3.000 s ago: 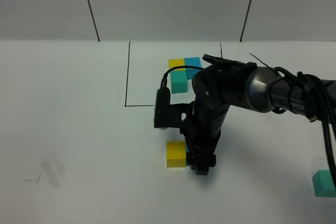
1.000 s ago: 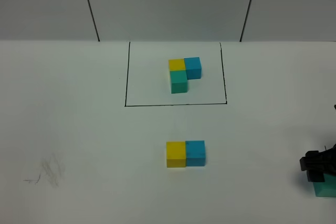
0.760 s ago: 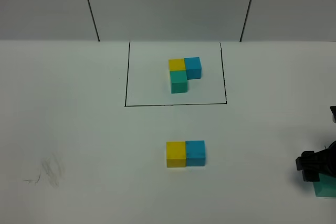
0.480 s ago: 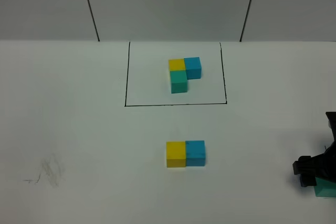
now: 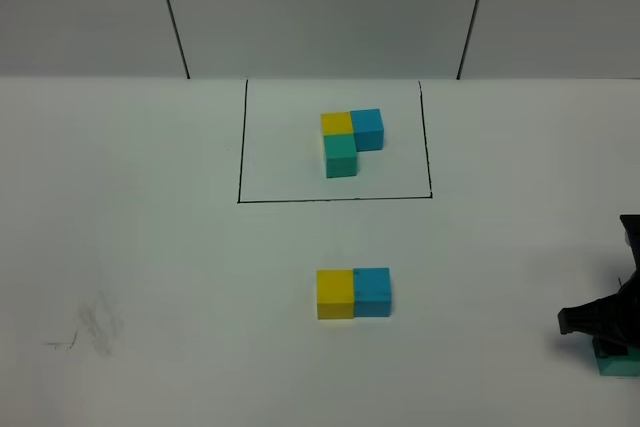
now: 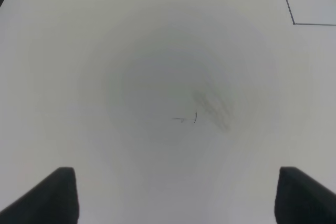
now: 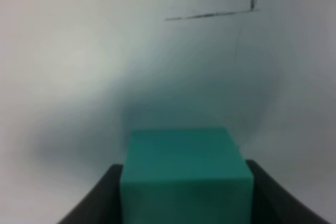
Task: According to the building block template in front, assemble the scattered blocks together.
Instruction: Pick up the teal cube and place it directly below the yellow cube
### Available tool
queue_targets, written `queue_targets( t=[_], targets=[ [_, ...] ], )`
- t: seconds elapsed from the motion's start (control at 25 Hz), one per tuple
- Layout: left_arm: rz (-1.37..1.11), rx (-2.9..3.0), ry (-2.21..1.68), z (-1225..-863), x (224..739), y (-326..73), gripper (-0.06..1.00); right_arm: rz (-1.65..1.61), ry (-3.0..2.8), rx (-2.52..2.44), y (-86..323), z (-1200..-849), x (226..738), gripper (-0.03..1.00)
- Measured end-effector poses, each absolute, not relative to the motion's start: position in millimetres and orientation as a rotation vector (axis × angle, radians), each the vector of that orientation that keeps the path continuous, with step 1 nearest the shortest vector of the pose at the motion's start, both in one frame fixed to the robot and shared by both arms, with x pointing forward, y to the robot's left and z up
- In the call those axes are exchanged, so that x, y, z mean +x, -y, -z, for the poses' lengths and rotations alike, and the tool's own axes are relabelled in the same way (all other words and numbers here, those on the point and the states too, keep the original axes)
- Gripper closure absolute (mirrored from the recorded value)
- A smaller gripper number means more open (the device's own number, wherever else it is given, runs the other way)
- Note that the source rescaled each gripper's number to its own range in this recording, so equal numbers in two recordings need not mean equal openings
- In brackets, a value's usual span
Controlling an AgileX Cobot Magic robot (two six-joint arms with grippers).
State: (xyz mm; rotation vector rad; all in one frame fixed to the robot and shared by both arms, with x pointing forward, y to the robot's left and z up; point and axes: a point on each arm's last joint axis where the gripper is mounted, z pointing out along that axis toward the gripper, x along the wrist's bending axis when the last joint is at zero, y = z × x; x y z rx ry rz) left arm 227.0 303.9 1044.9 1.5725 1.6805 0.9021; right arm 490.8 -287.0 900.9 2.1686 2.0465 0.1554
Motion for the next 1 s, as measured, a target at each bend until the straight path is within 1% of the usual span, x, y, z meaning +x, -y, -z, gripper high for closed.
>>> queue_targets(
  t=[0.12, 0.4, 0.6, 0.76, 1.0],
  targets=[
    [-0.902, 1.572, -1.681, -1044.9, 227.0, -303.9, -0.02, -0.173, -2.042, 2.154, 287.2, -908.0, 489.4, 0.95],
    [-0.902, 1.572, -1.681, -1044.9, 227.0, -303.9, -0.02, -0.298, -1.986, 2.104, 276.6, -956.5, 472.3, 0.95],
    [-0.902, 1.572, -1.681, -1044.9, 227.0, -303.9, -0.02, -0.432, -1.955, 2.124, 251.0, -985.4, 451.7, 0.95],
    [-0.902, 1.572, -1.681, -1044.9, 227.0, -303.9, -0.02, -0.51, -1.997, 2.148, 215.1, -988.5, 438.4, 0.95],
    [-0.902, 1.572, -1.681, -1044.9, 227.0, -303.9, -0.02, -0.465, -1.935, 2.292, 170.0, -977.7, 423.0, 0.95]
  ],
)
